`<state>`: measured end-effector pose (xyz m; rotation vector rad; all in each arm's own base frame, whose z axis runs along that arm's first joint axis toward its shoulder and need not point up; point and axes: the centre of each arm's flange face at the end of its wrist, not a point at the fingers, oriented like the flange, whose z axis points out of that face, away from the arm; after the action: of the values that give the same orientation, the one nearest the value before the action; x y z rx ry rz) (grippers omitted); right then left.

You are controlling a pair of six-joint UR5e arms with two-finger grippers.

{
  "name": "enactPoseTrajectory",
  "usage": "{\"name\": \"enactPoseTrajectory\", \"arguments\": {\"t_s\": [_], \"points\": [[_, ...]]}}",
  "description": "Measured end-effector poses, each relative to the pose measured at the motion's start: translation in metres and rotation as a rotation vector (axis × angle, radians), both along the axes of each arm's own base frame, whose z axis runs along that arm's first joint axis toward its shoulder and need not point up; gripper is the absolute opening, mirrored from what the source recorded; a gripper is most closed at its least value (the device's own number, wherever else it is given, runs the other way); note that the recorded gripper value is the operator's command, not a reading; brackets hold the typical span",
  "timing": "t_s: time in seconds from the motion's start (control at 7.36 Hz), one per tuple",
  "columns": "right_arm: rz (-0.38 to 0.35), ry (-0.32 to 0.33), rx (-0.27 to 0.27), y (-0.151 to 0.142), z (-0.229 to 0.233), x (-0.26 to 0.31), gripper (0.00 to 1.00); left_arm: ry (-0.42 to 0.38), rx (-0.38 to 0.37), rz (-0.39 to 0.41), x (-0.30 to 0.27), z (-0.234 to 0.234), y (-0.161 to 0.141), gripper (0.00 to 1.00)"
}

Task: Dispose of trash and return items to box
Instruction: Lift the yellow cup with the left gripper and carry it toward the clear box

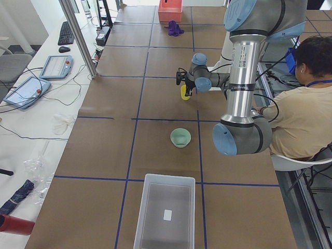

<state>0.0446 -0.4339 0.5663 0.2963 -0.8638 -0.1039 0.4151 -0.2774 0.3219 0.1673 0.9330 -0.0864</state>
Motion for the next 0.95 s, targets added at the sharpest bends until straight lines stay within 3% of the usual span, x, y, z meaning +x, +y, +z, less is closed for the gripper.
{"name": "enactPoseTrajectory", "arguments": {"t_s": [0.27,0.41,0.68,0.95], "points": [[0.0,0.0,-0.002,0.001,0.001,0.0,1.0,-0.008,0.114,0.009,-0.056,-0.008,-0.051,0.0],[0.001,-0.001,-0.001,-0.001,0.0,0.0,1.0,-0.047,0.21,0.037,-0.107,0.001,-0.088,0.0],[0.0,-0.003,0.006,-0.004,-0.004,0.0,1.0,-0.185,0.416,0.136,-0.232,0.046,-0.142,0.0],[0.0,-0.003,0.013,-0.005,-0.007,0.0,1.0,-0.342,0.559,0.267,-0.362,0.128,-0.172,0.0]]}}
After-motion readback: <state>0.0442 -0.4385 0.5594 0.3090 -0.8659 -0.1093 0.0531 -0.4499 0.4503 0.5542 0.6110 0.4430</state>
